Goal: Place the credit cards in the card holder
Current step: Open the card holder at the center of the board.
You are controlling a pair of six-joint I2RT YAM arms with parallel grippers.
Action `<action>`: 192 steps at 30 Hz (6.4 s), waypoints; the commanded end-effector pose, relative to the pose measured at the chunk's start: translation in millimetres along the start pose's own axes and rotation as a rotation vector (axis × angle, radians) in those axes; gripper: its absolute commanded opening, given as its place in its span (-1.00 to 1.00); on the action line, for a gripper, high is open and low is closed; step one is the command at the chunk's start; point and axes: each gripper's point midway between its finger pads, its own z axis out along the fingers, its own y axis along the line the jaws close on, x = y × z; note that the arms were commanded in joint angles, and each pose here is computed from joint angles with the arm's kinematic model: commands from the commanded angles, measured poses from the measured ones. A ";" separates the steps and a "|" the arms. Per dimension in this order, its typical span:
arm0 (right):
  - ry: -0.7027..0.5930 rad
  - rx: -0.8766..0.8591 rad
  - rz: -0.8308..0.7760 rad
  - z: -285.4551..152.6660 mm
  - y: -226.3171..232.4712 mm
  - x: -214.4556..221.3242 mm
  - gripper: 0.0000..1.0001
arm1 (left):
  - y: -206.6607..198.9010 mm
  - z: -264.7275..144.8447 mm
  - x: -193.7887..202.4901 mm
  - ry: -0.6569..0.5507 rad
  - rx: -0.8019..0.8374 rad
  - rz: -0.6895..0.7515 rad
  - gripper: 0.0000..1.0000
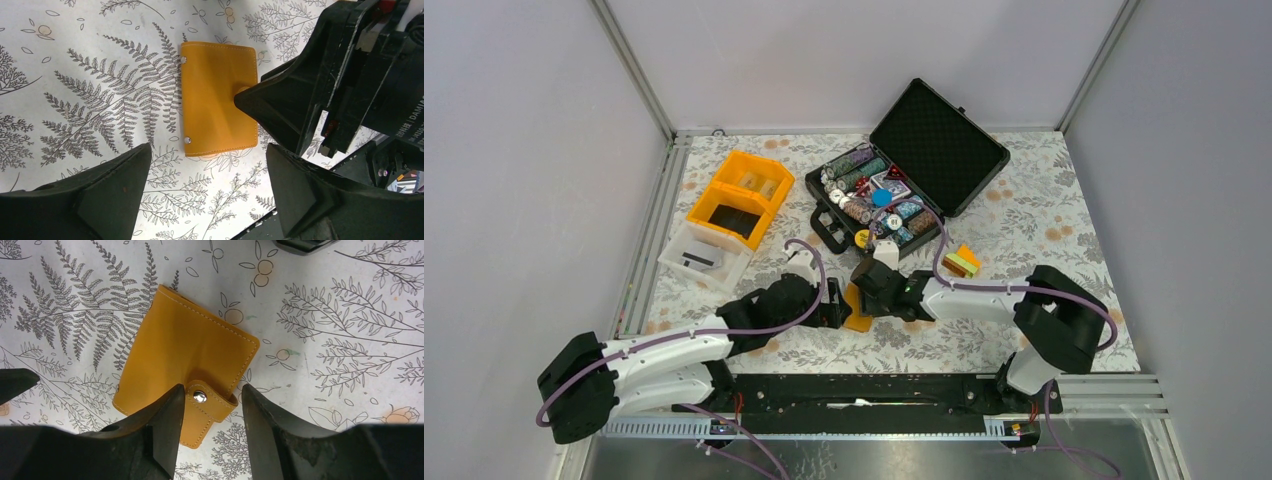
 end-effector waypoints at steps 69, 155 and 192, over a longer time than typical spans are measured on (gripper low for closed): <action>-0.293 -0.269 0.148 -71.1 31.9 -45.8 -1.00 | -43.7 16.7 -9.1 -0.041 0.188 0.040 0.19; -0.015 -0.324 0.235 -5.5 18.7 10.8 -0.52 | 1.4 6.9 6.2 -0.068 0.018 -0.120 -1.00; -0.130 -0.501 0.275 -16.2 59.9 -34.3 -0.45 | 25.6 12.0 27.7 -0.027 -0.059 -0.119 -1.00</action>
